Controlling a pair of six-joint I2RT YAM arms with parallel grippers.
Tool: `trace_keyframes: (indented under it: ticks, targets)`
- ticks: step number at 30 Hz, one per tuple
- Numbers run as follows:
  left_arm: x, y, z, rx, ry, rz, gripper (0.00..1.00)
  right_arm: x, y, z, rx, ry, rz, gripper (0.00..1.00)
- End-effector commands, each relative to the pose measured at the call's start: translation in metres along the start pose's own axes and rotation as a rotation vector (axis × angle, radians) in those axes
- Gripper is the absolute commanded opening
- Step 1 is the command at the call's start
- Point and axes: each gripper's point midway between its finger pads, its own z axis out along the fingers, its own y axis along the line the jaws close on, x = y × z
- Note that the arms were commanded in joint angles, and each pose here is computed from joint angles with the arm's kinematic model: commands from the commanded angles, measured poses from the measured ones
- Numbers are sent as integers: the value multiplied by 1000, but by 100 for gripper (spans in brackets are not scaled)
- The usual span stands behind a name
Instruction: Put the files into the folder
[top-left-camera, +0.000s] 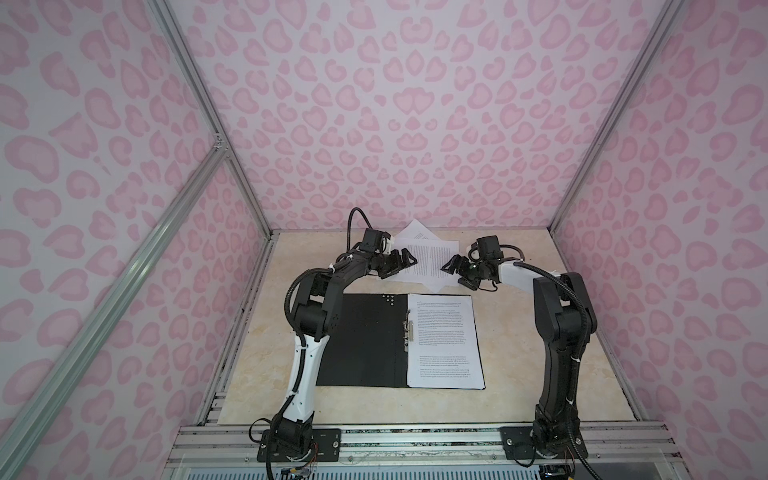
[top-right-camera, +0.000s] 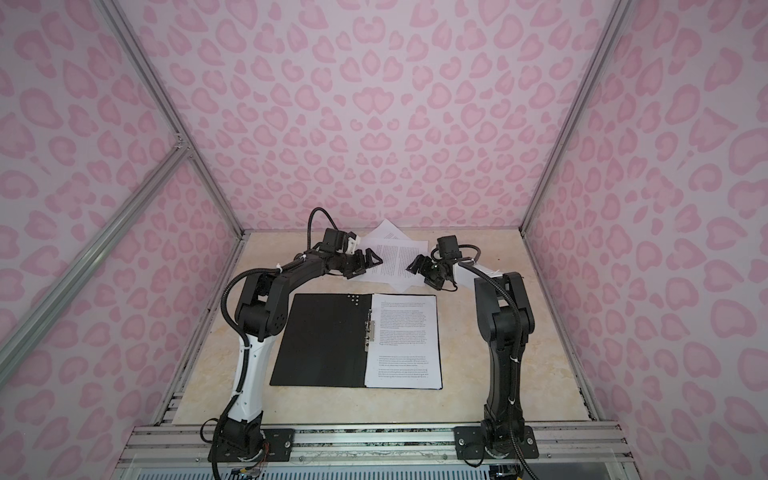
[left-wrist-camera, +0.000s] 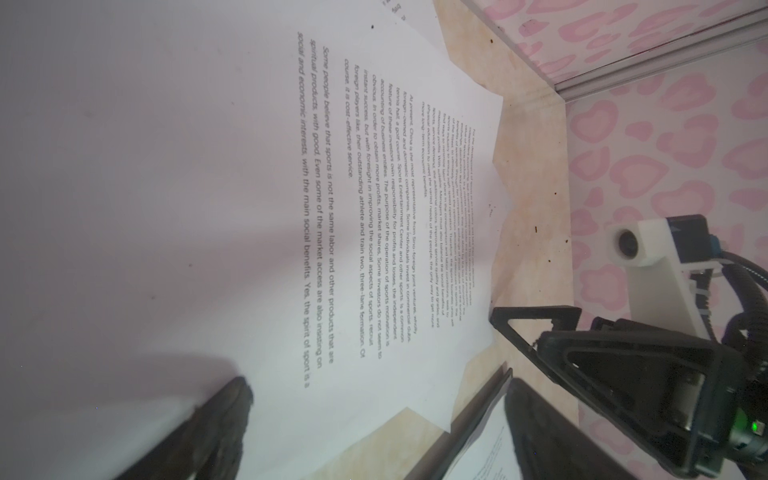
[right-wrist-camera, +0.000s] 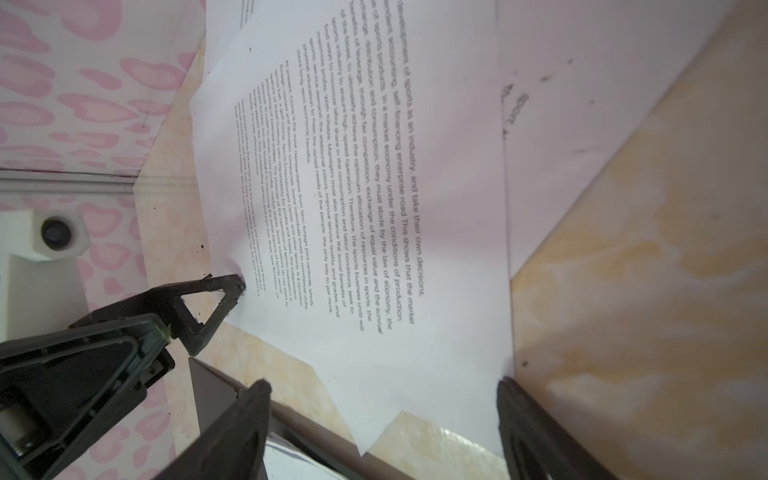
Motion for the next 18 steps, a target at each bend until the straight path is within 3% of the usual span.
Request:
trace_keyframes:
  ticks: [1,6,15,18]
  targets:
    - [46,49,5,-187,135,-158,98,-14,-14,-17,96,-83,-15,85]
    - [47,49,5,-185,138,-155,97,-12,-29,-21,122,-58,-21,85]
    - [52,46,7,-190,146,-154,98,8,-23,5,119,20,-22,84]
    - [56,43,7,-224,151,-130,98,14,-25,4,150,-14,5,82]
